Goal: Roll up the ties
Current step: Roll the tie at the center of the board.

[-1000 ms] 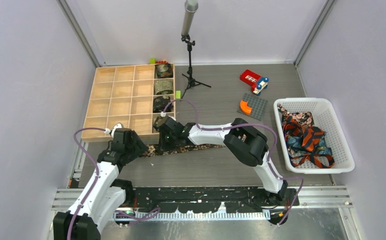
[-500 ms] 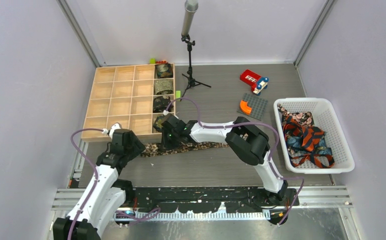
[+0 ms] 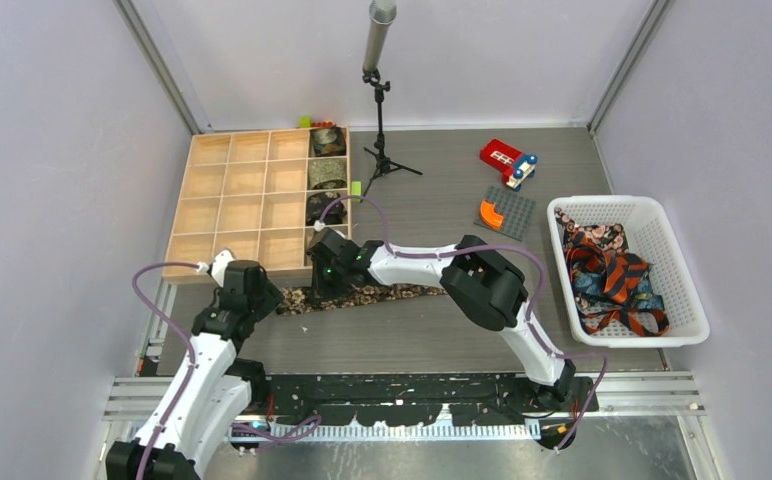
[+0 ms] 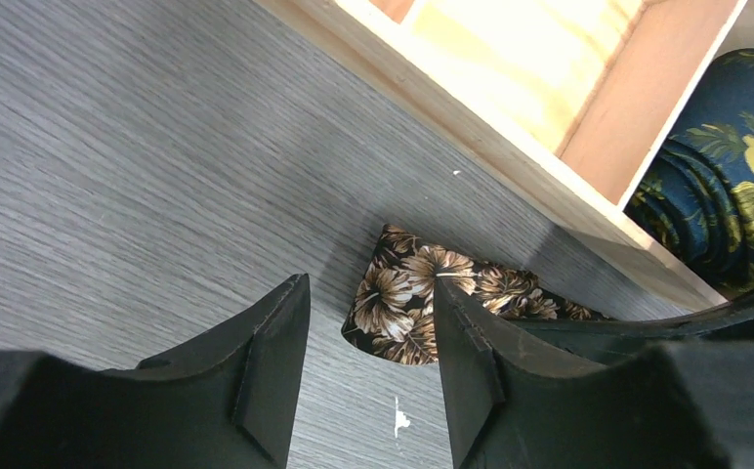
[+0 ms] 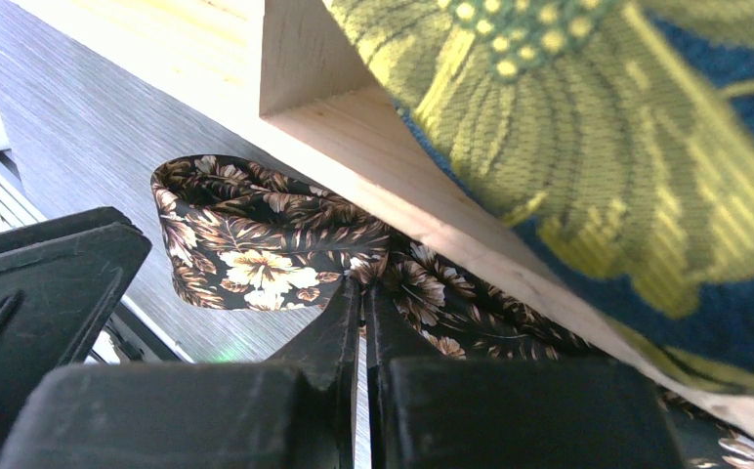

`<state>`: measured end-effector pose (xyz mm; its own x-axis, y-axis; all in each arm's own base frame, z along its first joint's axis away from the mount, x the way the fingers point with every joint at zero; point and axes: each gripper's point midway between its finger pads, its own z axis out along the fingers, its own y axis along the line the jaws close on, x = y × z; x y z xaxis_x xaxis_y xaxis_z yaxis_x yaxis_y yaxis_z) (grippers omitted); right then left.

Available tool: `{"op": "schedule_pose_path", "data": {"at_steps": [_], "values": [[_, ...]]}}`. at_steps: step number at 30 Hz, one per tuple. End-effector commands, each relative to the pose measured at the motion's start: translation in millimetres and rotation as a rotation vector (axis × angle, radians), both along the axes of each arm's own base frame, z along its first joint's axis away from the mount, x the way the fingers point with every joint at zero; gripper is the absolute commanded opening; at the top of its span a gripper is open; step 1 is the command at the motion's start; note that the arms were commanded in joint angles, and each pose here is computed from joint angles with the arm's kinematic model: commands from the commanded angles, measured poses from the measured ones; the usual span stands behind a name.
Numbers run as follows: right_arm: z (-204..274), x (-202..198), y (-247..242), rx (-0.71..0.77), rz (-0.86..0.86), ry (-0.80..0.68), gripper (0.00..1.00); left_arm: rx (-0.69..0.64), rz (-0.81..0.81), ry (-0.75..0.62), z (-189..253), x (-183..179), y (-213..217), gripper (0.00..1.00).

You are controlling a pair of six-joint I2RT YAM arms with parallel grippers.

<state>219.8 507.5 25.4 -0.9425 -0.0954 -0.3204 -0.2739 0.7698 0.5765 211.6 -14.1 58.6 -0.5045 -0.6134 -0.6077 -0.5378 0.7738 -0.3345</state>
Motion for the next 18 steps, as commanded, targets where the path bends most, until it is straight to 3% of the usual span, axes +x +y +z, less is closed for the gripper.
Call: {"op": "schedule_pose_path", "data": {"at_steps": [1,6,11,18], "values": [[-13.8,-16.5,-5.1,-0.062,0.024,0.03,0.04,-0.029,0.039,0.031,-9.2,-2.1,-0.6,0.5],[-15.2,-18.6,-8.1,-0.069,0.02,0.038,0.04,-0.061,0.021,0.082,-22.6,-1.0,-8.8,0.44],[-17.0,-19.6,-10.8,-0.081,0.016,0.044,0.04,-0.068,0.013,0.041,-20.7,5.1,-10.2,0.38],[-15.5,-18.4,-12.2,-0.085,0.006,0.041,0.03,-0.08,0.01,0.104,-33.1,1.9,-13.6,0.37]]}}
